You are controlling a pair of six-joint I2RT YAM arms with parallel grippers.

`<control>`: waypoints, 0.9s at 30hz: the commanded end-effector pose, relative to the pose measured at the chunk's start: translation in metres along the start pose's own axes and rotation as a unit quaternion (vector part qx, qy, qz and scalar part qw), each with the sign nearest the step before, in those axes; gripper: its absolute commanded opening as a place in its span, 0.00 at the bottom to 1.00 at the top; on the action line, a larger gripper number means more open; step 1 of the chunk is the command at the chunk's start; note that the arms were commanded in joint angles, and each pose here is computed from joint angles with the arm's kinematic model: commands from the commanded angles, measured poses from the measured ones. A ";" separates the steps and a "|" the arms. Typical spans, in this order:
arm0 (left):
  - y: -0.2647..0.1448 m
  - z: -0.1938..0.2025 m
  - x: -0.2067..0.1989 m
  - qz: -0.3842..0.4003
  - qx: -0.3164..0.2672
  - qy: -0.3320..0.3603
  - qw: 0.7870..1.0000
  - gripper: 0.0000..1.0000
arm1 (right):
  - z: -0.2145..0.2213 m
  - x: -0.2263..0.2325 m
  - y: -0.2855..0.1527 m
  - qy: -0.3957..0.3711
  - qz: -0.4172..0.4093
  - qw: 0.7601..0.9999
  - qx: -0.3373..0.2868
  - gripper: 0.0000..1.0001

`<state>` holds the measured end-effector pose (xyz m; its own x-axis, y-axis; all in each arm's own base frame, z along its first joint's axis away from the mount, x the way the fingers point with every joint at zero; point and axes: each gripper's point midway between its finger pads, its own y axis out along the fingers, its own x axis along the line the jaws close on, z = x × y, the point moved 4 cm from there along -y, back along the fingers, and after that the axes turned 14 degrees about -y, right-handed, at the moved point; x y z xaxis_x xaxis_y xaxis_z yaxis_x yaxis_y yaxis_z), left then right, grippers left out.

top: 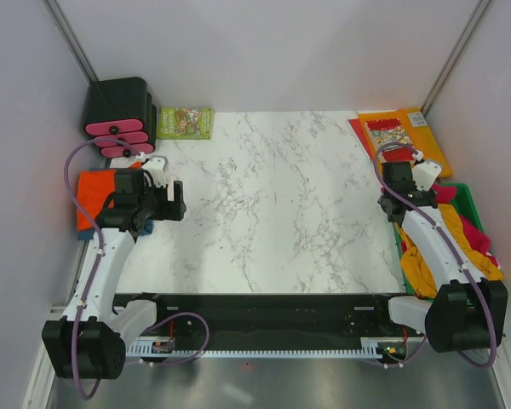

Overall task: Fold and stack the t-shirts
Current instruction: Grab crumpled tshirt from bin with the right arm

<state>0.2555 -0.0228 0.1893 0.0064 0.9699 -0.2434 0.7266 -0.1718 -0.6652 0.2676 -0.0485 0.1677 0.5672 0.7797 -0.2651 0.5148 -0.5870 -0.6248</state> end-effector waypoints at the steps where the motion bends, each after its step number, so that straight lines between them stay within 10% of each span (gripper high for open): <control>1: -0.001 -0.015 -0.003 0.013 -0.016 0.020 1.000 0.95 | -0.011 0.005 -0.001 0.040 -0.013 0.999 -0.013 0.70; 27: 0.015 -0.011 0.001 0.001 0.030 0.012 0.999 0.93 | 0.064 0.007 0.044 0.022 0.025 0.996 0.088 0.56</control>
<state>0.2697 -0.0231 0.1764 -0.0029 0.9710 -0.2390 0.6716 -0.1752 -0.7199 0.2500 -0.0555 0.0973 0.5894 0.7465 -0.3087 0.3540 -0.5822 -0.7319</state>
